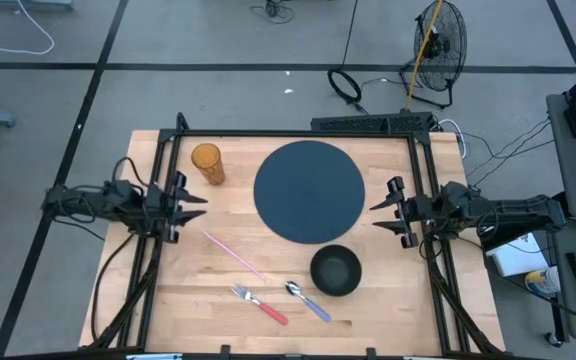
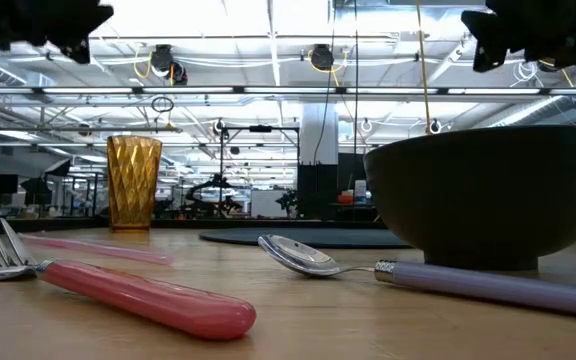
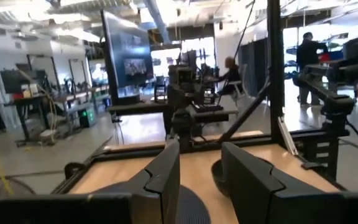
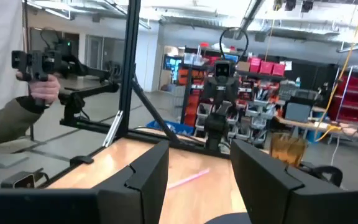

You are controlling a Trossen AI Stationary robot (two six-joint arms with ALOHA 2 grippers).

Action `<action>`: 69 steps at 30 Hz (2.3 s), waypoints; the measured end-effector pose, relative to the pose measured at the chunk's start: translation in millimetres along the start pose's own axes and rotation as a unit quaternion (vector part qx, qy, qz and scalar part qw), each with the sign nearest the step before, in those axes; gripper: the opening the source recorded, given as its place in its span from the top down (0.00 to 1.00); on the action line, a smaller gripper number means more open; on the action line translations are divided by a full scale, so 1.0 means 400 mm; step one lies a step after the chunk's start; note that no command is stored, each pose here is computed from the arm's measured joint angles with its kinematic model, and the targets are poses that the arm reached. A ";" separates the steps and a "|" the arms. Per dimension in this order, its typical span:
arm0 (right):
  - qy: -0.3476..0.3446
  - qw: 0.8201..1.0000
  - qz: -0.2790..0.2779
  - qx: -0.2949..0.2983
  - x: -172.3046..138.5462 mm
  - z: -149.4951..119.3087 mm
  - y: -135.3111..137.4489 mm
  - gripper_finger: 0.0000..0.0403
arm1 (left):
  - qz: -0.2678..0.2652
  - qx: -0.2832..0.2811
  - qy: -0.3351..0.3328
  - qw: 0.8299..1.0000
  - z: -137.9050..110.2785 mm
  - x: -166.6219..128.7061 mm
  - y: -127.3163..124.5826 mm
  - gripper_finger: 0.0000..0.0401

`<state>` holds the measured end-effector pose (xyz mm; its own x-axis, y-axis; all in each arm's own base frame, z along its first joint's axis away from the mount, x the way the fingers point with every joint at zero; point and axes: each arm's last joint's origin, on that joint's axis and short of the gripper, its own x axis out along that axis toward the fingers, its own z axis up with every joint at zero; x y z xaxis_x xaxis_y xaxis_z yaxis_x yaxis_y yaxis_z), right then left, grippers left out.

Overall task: Pick & Place Utensil
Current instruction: Put the bowl on the middle left of the mat

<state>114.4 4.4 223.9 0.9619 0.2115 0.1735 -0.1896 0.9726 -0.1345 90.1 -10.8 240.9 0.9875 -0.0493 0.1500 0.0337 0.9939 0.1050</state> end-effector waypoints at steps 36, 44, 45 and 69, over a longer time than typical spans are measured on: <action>0.342 0.925 -0.059 0.156 0.189 0.044 -0.008 0.58 | -0.021 0.006 0.217 0.976 0.071 0.227 -0.023 0.70; 0.404 0.884 -0.062 0.225 0.230 -0.021 0.034 0.58 | -0.027 -0.004 0.219 0.975 0.071 0.225 -0.036 0.70; 0.413 0.880 -0.062 0.227 0.233 -0.029 0.038 0.58 | -0.028 -0.006 0.219 0.975 0.071 0.225 -0.038 0.70; 0.497 0.834 -0.092 0.219 0.267 -0.131 0.088 0.58 | -0.041 -0.024 0.223 0.974 0.070 0.221 -0.053 0.70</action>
<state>220.8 56.1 186.6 0.6294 0.0816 -0.7728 0.1352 0.9678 0.2122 172.4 -38.9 279.6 0.9496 -0.0917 -0.2997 0.1120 0.9924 0.0510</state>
